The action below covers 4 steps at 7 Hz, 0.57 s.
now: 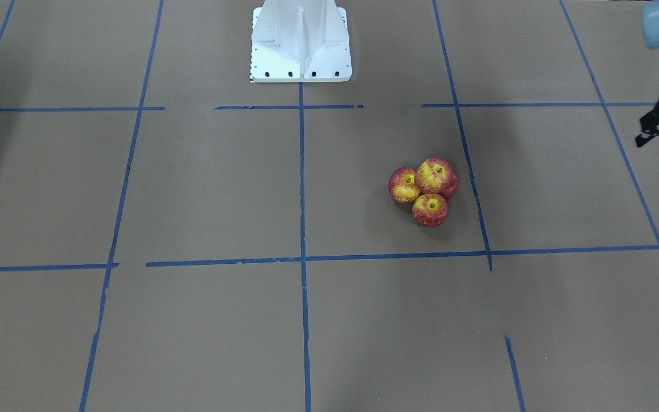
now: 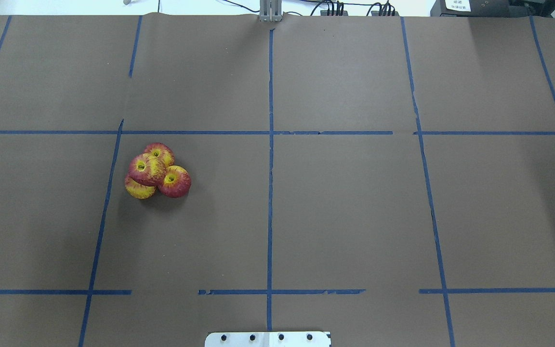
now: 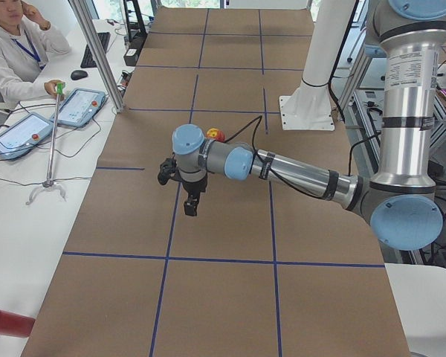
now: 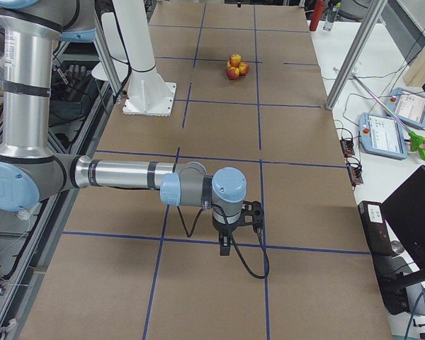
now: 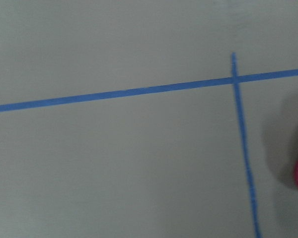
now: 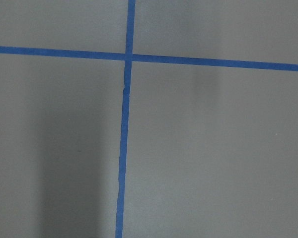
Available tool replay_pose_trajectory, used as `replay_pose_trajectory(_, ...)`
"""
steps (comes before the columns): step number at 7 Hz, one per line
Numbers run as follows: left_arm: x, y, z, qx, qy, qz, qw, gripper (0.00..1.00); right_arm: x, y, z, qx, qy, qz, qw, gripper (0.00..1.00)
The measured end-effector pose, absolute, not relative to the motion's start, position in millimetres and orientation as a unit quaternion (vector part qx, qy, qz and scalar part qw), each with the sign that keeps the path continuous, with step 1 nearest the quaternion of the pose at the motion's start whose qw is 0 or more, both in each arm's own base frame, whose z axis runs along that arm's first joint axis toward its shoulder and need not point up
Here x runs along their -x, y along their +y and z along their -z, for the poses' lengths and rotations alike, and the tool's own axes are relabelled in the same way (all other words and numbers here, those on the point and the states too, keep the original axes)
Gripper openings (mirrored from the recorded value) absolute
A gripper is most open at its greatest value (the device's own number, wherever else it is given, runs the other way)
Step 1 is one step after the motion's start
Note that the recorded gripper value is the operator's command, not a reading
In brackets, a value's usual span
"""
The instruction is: Stack apples
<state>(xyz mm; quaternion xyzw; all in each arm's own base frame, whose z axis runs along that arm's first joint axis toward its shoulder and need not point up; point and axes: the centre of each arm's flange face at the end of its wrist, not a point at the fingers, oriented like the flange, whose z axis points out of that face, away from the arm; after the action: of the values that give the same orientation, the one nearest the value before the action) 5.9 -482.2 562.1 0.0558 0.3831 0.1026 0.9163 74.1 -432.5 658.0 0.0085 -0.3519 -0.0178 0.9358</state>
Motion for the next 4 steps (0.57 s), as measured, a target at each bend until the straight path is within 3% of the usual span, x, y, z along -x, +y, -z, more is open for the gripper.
replay_pose_trajectory(4,43.0,-466.8,-621.8,-0.042,0.390,-0.090,0.915,1.00,-74.1,-432.5,-657.9,-0.009,-0.352,0.018,0.936,1.00)
